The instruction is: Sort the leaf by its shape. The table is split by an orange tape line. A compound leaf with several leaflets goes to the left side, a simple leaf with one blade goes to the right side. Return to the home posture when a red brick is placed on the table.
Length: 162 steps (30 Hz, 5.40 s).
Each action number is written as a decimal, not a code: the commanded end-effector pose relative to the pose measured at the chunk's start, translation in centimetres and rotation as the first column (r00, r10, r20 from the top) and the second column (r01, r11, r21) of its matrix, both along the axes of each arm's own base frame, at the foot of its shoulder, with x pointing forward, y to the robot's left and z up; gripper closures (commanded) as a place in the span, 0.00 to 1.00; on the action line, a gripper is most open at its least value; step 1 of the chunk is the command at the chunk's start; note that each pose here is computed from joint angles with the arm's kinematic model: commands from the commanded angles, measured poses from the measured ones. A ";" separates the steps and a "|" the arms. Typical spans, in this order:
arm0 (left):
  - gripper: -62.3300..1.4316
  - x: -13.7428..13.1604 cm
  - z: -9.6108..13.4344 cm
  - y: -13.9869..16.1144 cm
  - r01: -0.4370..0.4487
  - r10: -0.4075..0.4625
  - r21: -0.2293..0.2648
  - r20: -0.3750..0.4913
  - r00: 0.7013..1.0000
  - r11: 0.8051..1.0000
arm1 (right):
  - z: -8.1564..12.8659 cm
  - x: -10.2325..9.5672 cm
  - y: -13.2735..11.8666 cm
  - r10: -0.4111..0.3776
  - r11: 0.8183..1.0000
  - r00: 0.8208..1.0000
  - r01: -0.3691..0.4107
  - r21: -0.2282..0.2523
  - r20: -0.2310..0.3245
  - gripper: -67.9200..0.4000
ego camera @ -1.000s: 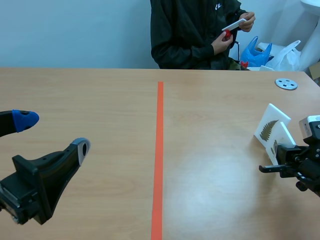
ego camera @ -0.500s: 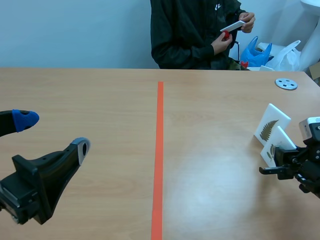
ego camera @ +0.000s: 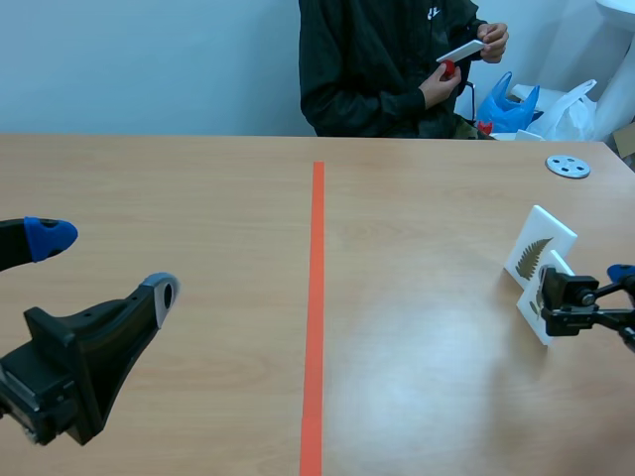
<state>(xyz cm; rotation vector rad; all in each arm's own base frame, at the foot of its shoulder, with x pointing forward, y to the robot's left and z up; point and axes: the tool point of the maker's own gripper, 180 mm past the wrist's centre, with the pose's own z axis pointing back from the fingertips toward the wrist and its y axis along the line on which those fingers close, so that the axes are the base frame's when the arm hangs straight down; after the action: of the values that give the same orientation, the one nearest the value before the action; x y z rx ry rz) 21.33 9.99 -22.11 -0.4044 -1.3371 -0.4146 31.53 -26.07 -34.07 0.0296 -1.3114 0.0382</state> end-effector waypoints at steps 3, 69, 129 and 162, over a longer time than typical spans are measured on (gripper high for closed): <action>0.00 0.2 0.9 -0.1 -0.003 0.003 -0.015 0.031 1.000 1.000 | 3.4 0.3 0.1 0.052 0.998 0.995 -0.054 0.019 0.089 0.14; 0.00 0.5 1.2 -0.1 0.004 -0.004 -0.013 0.043 0.999 1.000 | 10.2 -7.1 17.7 0.551 0.832 0.835 -0.550 0.077 0.012 0.00; 0.00 0.5 1.2 -0.2 0.007 -0.007 -0.014 0.043 0.999 1.000 | 7.4 -6.8 19.6 0.620 0.784 0.782 -0.620 0.029 -0.068 0.00; 0.00 0.5 1.2 -0.2 0.007 -0.007 -0.014 0.044 0.999 1.000 | -2.2 -5.1 27.4 0.797 0.599 0.600 -0.800 -0.037 -0.062 0.00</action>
<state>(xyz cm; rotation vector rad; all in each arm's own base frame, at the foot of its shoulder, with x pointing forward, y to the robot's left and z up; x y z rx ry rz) 21.65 9.93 -21.76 -0.4055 -1.3517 -0.4232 25.45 0.87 -37.66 0.5696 -1.1091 0.8614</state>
